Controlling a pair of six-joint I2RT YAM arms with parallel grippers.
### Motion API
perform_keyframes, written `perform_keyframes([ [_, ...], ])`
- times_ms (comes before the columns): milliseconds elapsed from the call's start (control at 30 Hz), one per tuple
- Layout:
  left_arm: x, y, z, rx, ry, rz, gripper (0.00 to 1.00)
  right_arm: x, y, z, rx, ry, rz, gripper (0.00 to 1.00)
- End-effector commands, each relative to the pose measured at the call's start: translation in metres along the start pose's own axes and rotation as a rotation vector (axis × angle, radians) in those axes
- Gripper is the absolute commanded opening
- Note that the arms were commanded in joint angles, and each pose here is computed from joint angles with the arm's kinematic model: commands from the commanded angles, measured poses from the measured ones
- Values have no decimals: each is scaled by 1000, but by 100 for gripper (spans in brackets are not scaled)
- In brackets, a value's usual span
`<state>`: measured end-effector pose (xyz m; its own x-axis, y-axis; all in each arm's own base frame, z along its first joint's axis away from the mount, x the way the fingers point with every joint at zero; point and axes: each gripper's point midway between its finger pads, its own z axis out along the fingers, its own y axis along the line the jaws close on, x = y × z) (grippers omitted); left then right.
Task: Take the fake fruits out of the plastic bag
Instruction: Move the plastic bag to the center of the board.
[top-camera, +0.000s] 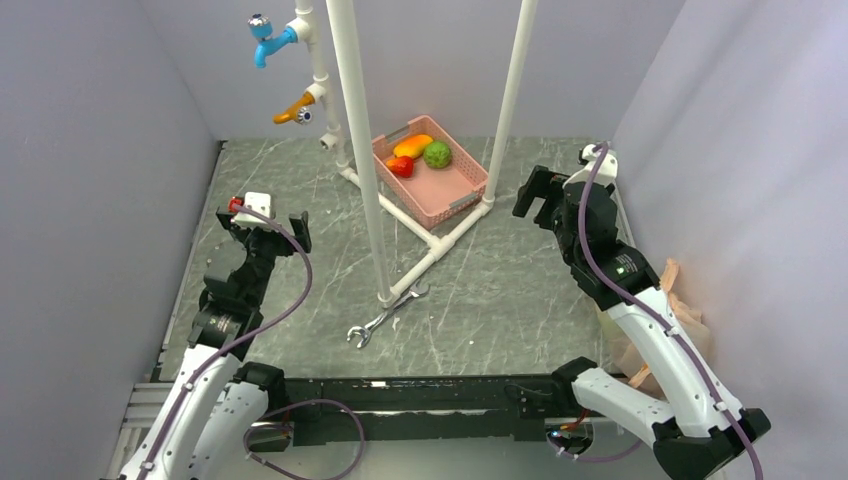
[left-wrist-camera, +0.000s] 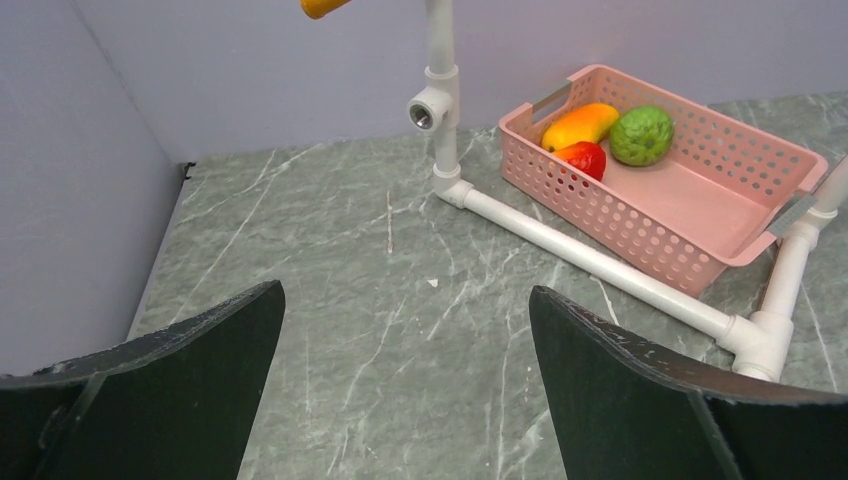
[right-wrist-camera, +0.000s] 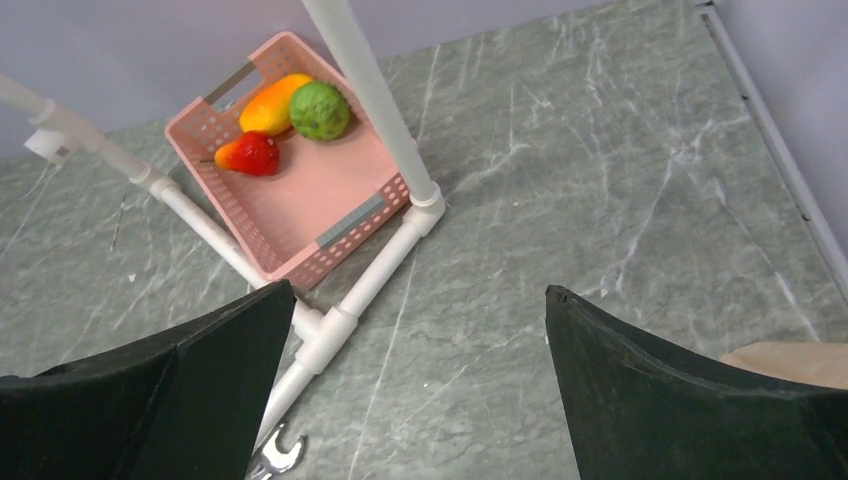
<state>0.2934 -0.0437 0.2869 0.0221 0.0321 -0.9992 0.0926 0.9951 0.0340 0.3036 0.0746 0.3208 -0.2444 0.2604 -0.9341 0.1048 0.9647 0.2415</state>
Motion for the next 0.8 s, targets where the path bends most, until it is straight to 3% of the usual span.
perform_keyframes([
  [0, -18, 1, 3, -5, -21, 14, 99, 11, 18, 5, -82, 43, 27, 100],
  [633, -2, -11, 13, 44, 58, 29, 99, 117, 88, 42, -440, 293, 58, 100],
  [700, -2, -12, 13, 48, 61, 31, 99, 121, 85, 46, -404, 306, 123, 100],
  [767, -1, -13, 14, 54, 64, 31, 99, 119, 46, 62, -159, 253, 196, 100],
])
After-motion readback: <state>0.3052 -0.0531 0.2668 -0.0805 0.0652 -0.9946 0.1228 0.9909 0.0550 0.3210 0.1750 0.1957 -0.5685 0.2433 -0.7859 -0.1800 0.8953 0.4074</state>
